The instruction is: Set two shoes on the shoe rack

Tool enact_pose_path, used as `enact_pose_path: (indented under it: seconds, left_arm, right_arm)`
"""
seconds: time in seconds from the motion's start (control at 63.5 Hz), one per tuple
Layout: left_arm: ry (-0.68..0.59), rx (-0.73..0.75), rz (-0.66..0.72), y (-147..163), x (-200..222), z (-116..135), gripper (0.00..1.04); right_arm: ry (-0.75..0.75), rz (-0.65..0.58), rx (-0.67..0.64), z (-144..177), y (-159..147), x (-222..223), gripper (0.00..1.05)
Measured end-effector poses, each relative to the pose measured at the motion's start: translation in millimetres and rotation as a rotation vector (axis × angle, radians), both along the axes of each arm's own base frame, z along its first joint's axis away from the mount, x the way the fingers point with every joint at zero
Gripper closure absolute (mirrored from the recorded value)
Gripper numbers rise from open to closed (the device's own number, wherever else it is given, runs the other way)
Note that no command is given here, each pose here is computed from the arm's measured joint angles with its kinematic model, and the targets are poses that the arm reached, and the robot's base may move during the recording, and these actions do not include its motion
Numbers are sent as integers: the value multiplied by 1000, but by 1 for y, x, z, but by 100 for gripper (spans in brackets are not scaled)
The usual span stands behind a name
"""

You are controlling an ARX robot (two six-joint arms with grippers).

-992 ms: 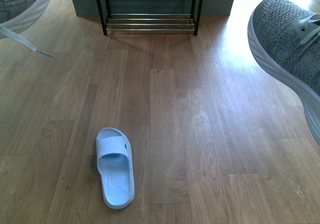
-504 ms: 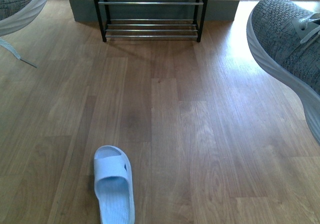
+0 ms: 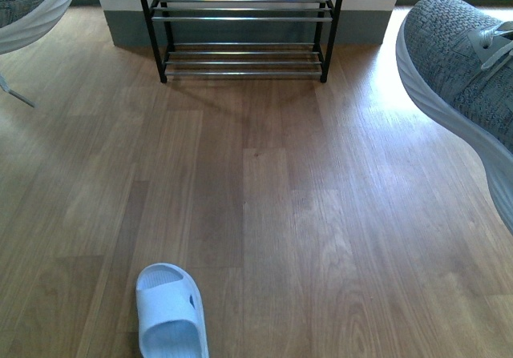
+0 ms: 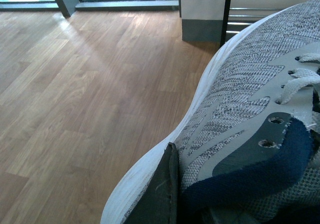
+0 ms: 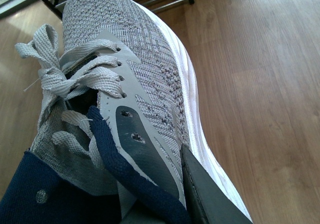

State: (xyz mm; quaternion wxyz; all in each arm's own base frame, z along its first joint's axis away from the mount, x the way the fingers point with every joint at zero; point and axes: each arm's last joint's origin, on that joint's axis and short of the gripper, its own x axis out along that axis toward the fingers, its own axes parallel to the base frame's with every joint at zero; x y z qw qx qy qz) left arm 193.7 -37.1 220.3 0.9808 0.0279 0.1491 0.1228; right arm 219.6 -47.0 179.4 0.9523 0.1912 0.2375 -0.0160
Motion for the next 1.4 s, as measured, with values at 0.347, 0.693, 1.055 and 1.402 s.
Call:
enact_pose_path:
  seconds: [0.347, 0.693, 1.055, 1.402]
  left_arm:
    - [0, 0, 0, 0, 0, 0, 103]
    - [0, 0, 0, 0, 0, 0, 103]
    - [0, 0, -1, 0, 0, 0, 103]
    - [1, -3, -10, -1, 0, 0, 103]
  right_arm:
    - [0, 0, 0, 0, 0, 0, 103]
    - [0, 0, 0, 0, 0, 0, 103]
    - [0, -1, 0, 0, 0, 0, 103]
    - [1, -13, -5, 0, -1, 0, 103]
